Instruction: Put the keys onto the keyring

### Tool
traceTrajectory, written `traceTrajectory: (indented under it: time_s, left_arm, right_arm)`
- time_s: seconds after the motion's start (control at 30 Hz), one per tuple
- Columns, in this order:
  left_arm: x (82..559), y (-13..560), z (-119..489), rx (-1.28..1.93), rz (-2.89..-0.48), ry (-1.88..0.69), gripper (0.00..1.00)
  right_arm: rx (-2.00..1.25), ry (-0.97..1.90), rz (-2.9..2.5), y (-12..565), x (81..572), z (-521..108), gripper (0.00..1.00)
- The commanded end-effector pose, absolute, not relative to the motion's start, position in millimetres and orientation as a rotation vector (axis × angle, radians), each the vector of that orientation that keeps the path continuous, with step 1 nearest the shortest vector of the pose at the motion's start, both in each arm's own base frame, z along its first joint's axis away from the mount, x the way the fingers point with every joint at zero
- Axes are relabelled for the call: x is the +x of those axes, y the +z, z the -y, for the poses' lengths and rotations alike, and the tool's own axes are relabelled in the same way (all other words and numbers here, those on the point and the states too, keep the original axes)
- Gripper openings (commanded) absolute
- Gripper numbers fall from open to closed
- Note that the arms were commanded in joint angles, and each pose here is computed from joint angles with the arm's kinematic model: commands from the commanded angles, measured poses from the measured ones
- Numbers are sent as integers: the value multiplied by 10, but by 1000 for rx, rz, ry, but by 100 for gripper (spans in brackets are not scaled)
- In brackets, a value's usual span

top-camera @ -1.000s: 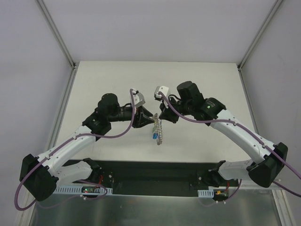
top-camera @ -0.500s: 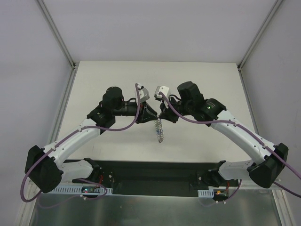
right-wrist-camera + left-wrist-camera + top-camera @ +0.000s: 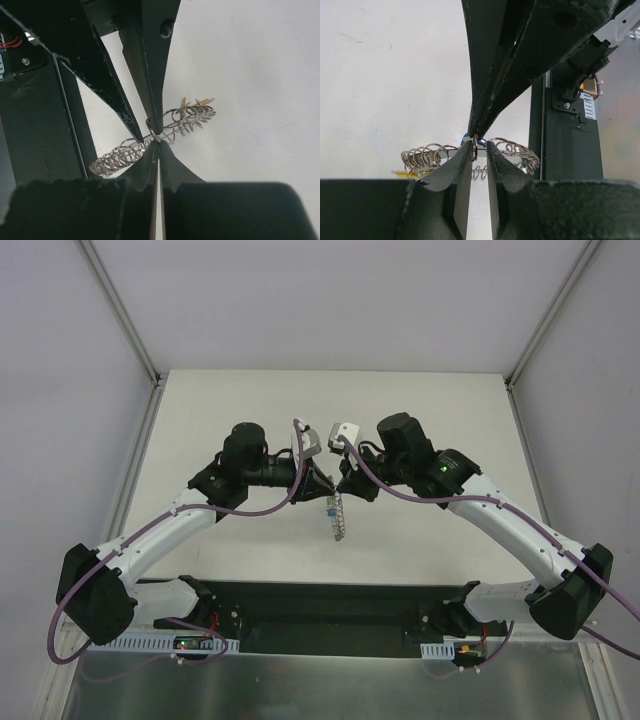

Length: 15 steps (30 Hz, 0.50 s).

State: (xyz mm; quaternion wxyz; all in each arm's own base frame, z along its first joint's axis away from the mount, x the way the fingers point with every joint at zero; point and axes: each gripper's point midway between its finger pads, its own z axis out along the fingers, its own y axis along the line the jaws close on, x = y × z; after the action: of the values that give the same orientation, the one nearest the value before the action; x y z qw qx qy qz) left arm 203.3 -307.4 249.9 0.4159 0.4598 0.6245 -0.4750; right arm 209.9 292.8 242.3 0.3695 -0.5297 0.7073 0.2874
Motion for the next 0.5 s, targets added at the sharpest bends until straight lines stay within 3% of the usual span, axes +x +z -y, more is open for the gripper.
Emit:
traceTrajectory:
  time_s: [0.0, 0.17, 0.3, 0.47]
  left_arm:
    - [2096, 2629, 3065, 1193, -1506, -1154, 15]
    - [2125, 2633, 3066, 1193, -1511, -1139, 0]
    - [2162, 2721, 3058, 1177, -1499, -1113, 0]
    - [2173, 2774, 3037, 1156, -1496, -1096, 0]
  right_arm:
    - [-1339, 780, -1683, 2734, 2102, -3007, 1]
    - [-1360, 788, -1686, 2696, 2070, -3015, 1]
    - [-1354, 790, -1698, 2683, 2051, -2989, 2]
    - [-1206, 757, -1695, 2799, 2211, -2804, 31]
